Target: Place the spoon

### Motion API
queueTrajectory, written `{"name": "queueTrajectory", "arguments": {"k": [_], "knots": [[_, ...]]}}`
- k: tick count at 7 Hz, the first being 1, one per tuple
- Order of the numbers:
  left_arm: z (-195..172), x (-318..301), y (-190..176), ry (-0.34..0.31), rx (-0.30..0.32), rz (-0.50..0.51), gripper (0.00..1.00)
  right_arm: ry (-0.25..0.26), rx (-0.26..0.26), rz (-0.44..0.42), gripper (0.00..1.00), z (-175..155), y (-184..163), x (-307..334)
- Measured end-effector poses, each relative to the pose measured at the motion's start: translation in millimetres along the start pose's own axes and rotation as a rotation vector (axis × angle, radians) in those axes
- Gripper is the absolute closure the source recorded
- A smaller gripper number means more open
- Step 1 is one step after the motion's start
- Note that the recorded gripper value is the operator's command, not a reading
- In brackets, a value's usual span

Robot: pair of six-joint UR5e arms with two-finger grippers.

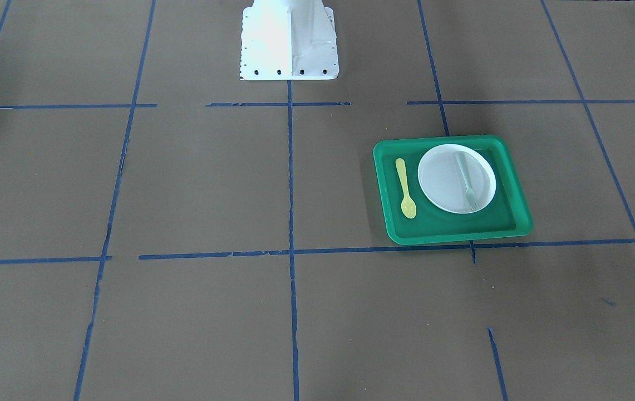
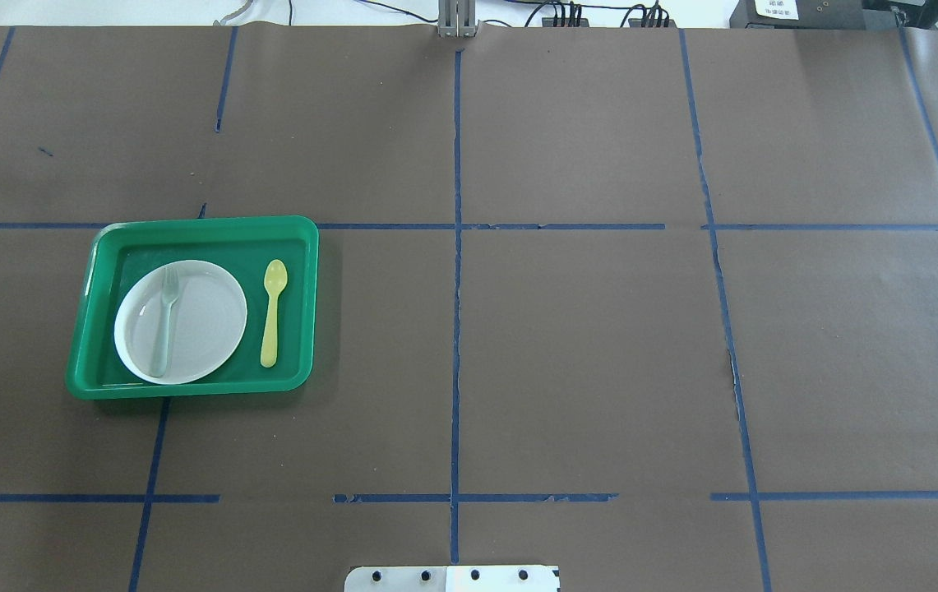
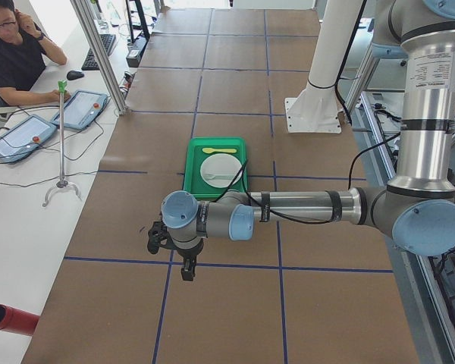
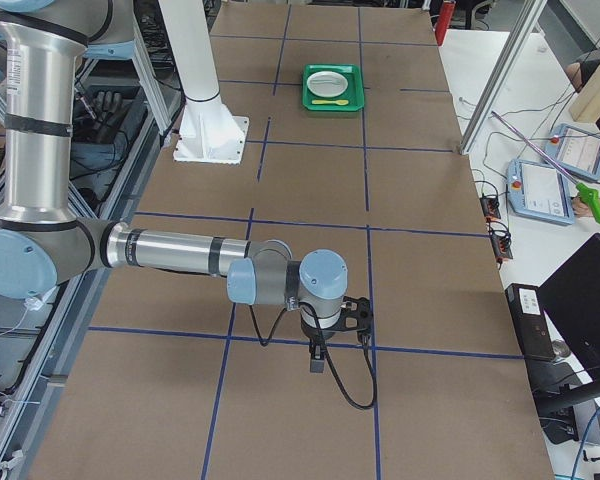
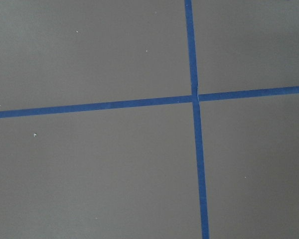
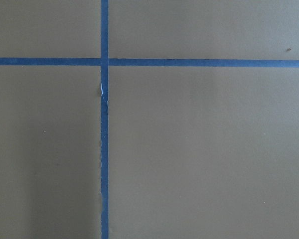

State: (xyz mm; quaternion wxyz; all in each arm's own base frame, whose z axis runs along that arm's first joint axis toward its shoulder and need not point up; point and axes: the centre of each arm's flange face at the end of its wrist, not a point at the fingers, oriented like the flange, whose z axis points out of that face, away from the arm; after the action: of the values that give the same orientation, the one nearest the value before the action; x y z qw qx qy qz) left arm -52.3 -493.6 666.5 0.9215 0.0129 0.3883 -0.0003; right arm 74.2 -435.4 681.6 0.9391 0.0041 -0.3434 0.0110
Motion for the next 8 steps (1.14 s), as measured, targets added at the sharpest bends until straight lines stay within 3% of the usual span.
{"name": "queueTrajectory", "arguments": {"k": [2,8], "knots": [[-5.9,5.6,-0.3,0.002,0.010,-0.041,0.00,0.000,0.000,0.000,0.00,0.0,0.0,0.0],[-6.9,6.2,0.5,-0.001,0.013,-0.043,0.00,0.000,0.000,0.000,0.00,0.0,0.0,0.0]]}}
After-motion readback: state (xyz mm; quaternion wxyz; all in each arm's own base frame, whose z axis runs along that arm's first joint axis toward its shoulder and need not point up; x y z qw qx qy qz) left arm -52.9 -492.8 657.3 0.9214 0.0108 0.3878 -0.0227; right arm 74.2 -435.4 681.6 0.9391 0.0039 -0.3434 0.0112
